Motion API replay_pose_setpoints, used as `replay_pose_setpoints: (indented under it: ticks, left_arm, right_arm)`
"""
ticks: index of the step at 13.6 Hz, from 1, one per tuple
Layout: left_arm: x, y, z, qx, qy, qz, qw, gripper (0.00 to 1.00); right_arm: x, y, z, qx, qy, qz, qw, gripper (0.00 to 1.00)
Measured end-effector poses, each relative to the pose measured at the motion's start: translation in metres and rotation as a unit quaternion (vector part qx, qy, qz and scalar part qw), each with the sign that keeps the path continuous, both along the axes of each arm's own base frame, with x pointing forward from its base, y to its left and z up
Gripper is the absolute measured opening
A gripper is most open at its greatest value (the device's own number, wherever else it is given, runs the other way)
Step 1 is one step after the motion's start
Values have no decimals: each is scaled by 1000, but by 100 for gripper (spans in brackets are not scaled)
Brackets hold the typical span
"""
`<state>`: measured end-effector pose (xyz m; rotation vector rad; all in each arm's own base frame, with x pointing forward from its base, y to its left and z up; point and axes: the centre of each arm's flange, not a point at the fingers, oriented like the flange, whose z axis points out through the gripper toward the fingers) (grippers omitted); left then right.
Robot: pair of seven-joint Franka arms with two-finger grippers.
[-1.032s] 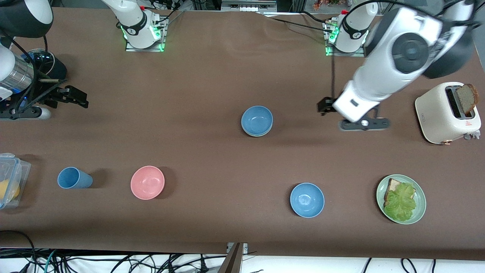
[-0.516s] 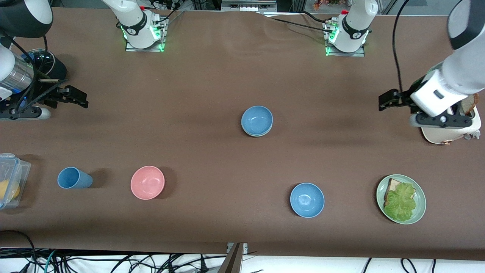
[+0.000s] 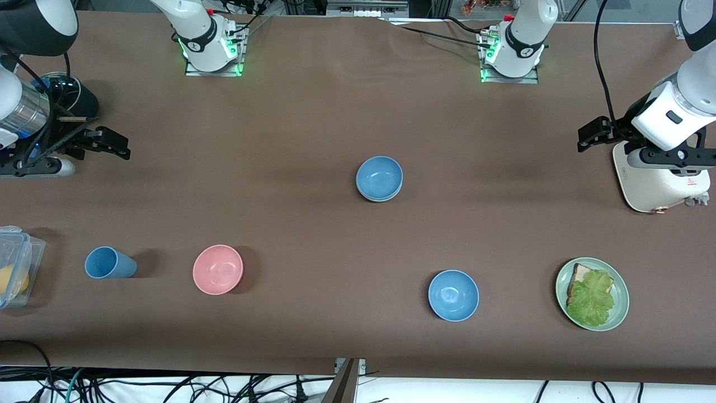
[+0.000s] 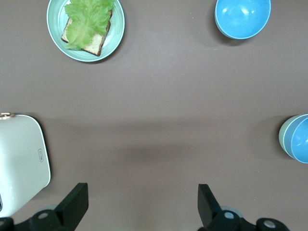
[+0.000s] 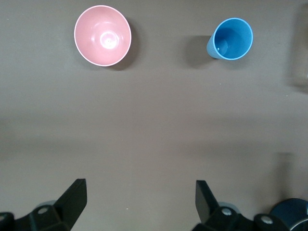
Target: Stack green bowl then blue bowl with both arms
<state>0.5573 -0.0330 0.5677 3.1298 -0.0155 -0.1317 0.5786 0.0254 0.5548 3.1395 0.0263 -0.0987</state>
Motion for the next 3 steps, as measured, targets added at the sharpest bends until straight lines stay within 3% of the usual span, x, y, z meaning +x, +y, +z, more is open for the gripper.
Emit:
replay_pose_setpoints:
  ticks: [3]
  left_arm:
    - [0, 1, 0, 0, 0, 1, 1000, 100]
  right_arm:
    - [0, 0, 0, 0, 0, 0, 1000, 100]
